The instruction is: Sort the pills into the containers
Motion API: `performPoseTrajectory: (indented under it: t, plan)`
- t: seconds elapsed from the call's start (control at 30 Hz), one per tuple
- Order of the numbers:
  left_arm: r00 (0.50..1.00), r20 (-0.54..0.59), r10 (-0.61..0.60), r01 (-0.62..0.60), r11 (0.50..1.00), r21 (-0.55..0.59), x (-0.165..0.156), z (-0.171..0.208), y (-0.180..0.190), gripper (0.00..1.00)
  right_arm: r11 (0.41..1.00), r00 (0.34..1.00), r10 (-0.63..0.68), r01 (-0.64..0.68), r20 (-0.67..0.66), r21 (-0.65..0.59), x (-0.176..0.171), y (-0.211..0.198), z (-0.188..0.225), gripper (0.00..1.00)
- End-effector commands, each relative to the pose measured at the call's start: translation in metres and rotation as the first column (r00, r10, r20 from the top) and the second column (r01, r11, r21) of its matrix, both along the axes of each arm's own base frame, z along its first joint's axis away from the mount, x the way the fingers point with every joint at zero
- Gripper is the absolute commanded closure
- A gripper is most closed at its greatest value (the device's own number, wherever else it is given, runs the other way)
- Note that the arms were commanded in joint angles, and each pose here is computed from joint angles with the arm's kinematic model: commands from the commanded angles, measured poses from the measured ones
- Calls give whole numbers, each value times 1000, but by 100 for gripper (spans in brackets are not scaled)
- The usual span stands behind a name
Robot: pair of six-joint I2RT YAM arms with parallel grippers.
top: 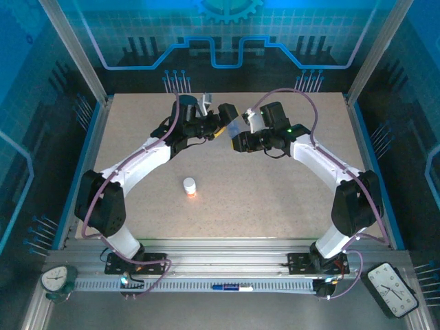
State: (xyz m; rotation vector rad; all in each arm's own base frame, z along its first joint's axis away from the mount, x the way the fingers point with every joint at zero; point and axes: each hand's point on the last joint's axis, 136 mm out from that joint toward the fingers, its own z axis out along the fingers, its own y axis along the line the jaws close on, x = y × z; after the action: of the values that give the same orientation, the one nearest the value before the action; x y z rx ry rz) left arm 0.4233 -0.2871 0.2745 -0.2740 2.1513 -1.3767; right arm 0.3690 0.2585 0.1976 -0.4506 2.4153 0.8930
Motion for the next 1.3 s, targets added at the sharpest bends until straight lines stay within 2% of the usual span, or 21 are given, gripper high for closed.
performPoseTrajectory:
  t: [0.0,0.53,0.77,1.03,1.27]
  plan:
    - [998,62,-20,21,1000,-14,0,24,-7,1,1000,1000,17,-17,-6,3,-4,8,0,70]
    - [998,59,-26,27,1000,-10,-2,24,-7,1,1000,1000,13,-13,-11,-11,0,10,-3,71]
    - [998,55,35,-37,999,35,-6,16,7,1,1000,1000,-5,5,-4,-21,3,8,-1,71]
    - [998,37,55,-57,997,50,-10,9,12,1,1000,1000,-20,20,8,-16,5,5,3,71]
    - [999,34,29,-30,999,37,-13,10,1,1,1000,1000,2,-2,5,-2,1,7,4,71]
